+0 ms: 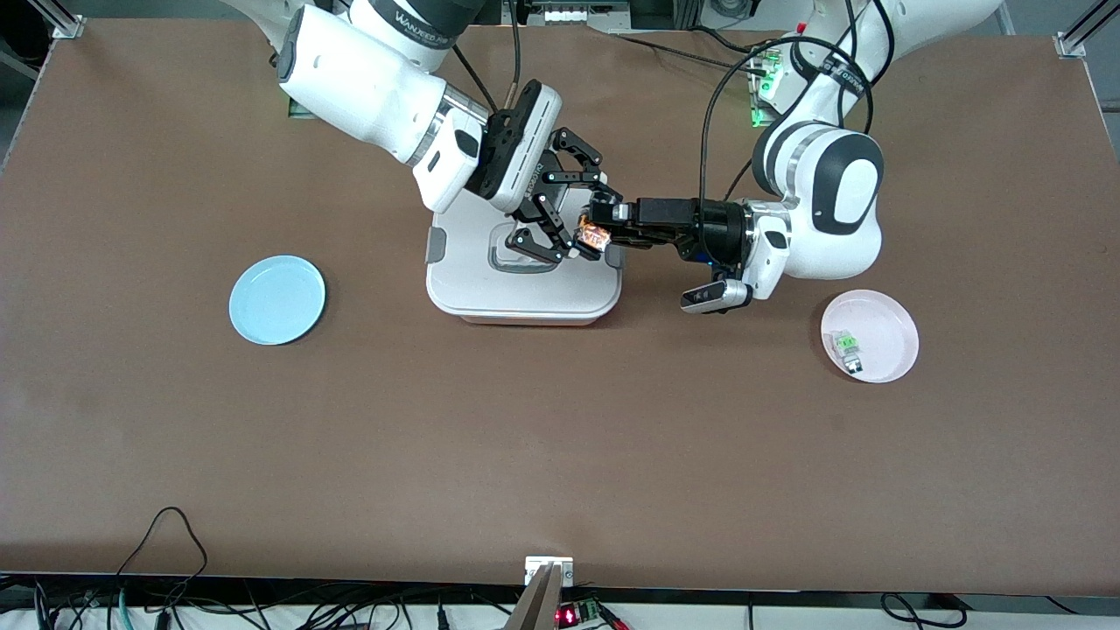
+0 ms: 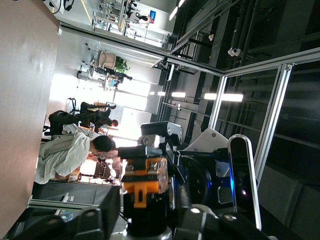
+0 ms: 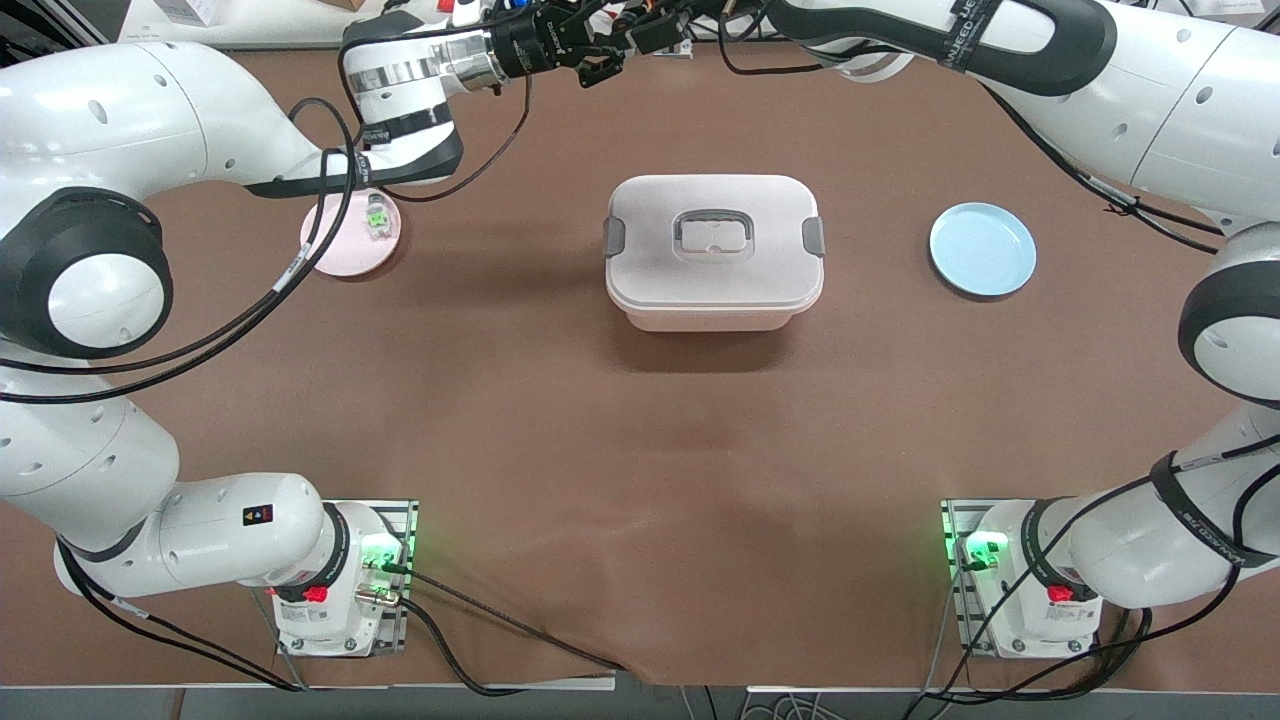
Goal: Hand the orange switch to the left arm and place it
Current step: 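Grasp the switch with the left gripper and open the right gripper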
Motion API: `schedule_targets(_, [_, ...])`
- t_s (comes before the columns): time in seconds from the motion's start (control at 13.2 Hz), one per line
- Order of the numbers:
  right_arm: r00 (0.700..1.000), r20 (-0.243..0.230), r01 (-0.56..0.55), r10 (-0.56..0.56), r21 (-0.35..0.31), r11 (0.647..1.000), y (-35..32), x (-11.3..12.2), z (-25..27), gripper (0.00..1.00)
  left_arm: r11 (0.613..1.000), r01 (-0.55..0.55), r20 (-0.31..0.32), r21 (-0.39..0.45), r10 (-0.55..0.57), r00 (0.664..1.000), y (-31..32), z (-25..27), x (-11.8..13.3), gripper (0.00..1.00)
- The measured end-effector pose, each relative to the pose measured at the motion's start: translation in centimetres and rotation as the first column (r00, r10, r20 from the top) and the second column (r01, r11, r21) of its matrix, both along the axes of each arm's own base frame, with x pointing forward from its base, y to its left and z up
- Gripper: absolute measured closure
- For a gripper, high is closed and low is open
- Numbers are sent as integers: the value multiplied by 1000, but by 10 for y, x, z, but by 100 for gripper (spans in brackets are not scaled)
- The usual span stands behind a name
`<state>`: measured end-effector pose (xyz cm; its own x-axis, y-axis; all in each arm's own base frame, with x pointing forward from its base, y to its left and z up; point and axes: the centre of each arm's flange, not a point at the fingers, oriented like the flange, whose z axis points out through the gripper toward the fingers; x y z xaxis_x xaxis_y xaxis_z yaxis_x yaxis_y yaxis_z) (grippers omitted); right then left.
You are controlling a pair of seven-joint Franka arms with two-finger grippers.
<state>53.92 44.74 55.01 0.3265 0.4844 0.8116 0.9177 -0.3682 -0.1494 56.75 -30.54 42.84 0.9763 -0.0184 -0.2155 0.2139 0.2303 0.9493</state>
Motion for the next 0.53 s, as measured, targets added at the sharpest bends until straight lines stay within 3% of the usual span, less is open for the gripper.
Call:
schedule_targets(0.08, [1000, 3, 3, -3, 2, 1000, 0, 0, 0, 26, 1000, -2, -1, 0, 2, 1000, 2, 0, 0, 65])
schedule_targets(0.3, [1000, 0, 7, -7, 2, 1000, 2, -2, -2, 26, 1000, 1, -4, -2, -1, 1000, 3, -3, -1, 66])
schedule_targets(0.46, [999, -28, 19, -19, 8, 1000, 5, -5, -4, 13, 1000, -3, 9, -6, 4, 1000, 6, -3, 0, 66])
schedule_targets(0.53, [999, -43, 25, -24, 12, 1000, 8, -7, -4, 1, 1000, -7, 12, -7, 7, 1000, 8, -3, 1, 66])
